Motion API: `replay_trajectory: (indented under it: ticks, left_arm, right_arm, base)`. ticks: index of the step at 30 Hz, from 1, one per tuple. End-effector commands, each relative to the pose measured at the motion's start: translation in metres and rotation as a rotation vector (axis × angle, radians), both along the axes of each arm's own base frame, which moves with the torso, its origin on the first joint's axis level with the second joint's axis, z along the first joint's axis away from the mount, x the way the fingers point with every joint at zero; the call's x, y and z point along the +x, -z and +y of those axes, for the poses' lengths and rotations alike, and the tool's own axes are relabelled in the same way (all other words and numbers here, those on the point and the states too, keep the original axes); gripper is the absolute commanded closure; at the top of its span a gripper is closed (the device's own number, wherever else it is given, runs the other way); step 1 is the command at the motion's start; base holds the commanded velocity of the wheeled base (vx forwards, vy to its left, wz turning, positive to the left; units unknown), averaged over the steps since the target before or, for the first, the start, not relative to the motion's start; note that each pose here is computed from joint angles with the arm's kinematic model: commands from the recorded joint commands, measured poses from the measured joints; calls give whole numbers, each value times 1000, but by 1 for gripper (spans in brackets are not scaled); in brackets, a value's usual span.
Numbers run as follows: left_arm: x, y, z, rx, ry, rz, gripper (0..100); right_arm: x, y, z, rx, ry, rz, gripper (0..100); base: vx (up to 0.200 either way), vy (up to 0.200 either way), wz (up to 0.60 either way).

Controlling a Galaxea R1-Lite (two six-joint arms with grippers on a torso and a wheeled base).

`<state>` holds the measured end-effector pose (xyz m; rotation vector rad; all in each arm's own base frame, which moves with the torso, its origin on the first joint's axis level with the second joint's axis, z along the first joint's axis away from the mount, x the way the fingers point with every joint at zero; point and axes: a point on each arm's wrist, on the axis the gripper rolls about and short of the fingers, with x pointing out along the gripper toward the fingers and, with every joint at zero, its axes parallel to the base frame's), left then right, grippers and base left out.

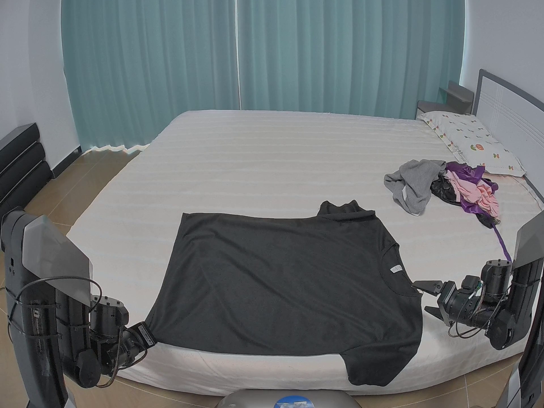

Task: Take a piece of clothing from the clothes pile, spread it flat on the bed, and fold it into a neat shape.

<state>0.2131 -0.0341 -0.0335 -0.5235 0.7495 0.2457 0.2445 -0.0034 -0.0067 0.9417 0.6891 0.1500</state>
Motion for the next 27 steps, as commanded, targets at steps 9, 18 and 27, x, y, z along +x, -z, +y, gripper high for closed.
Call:
replay_trajectory:
  ticks: [9, 18, 27]
  left_arm:
    - [-4, 11, 1, 3, 1, 57, 100]
    - [-4, 12, 0, 2, 4, 58, 100]
    - [-4, 12, 0, 1, 3, 58, 100]
  right_arm:
    - [-18, 9, -3, -88, -47, 46, 0]
    - [-28, 27, -4, -204, -36, 128, 0]
    - [-31, 32, 12, -220, -89, 153, 0]
  base:
    - [0, 0, 0]
    - [0, 0, 0]
    - [0, 0, 0]
